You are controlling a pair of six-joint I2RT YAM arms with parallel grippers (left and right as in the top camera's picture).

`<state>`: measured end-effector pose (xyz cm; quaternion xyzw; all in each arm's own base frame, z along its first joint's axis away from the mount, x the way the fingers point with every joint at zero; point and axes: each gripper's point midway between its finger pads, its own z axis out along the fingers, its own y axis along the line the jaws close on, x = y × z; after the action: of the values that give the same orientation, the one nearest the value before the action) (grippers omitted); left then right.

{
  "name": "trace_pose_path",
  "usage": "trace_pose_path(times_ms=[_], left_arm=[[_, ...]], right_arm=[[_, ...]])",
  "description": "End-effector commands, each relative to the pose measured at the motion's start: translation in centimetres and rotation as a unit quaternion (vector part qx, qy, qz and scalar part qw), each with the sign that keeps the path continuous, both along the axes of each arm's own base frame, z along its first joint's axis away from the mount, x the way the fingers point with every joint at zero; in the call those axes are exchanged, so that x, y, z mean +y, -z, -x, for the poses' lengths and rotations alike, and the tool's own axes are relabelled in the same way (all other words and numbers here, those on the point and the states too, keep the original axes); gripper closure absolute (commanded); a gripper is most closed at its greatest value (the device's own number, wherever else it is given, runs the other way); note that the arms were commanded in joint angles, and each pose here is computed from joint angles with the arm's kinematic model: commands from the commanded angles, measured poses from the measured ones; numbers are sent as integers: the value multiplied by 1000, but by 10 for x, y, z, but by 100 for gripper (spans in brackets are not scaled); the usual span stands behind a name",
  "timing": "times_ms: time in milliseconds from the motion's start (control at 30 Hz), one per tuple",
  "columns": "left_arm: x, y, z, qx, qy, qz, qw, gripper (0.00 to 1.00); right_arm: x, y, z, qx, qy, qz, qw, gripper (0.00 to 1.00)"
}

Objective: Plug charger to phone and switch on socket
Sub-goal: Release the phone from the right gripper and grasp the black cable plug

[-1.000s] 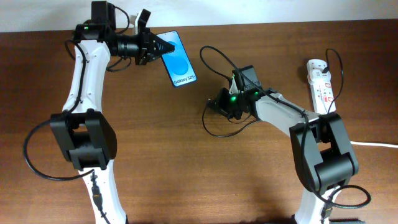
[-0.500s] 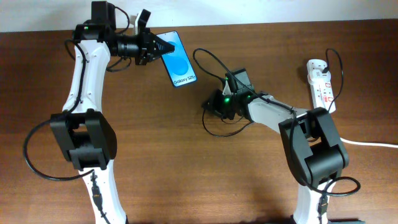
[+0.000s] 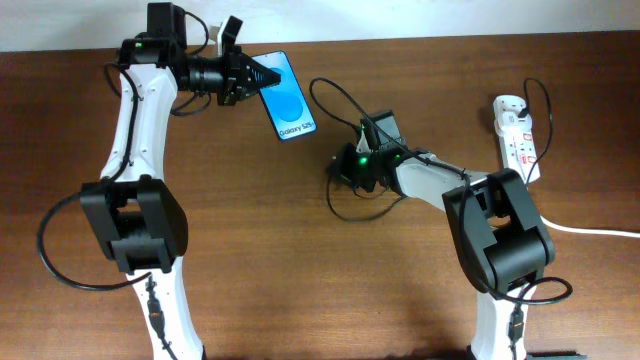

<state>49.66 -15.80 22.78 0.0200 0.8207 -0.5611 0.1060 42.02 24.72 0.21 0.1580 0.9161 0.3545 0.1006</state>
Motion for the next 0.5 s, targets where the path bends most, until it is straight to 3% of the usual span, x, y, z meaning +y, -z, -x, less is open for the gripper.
trace_pose_path(times_ms=[0, 133, 200, 300, 367, 467], left_arm=[[-3, -15, 3, -13, 12, 24, 1000, 100], [-3, -15, 4, -12, 13, 26, 1000, 100], [-3, -16, 4, -13, 13, 27, 999, 100], [-4, -19, 5, -15, 18, 37, 999, 100], [-11, -40, 11, -58, 53, 91, 993, 100], [-20, -58, 21, -84, 88, 142, 982, 100]], right_arm=[[-3, 15, 7, 9, -18, 6, 1000, 96], [-11, -46, -7, -73, -73, -43, 994, 96], [-23, -122, -4, -164, -121, -75, 976, 96], [-53, -212, 28, -253, -149, -59, 954, 96], [-68, -258, 65, -292, -161, -42, 942, 96], [-75, -296, 113, -315, -167, -37, 934, 96]])
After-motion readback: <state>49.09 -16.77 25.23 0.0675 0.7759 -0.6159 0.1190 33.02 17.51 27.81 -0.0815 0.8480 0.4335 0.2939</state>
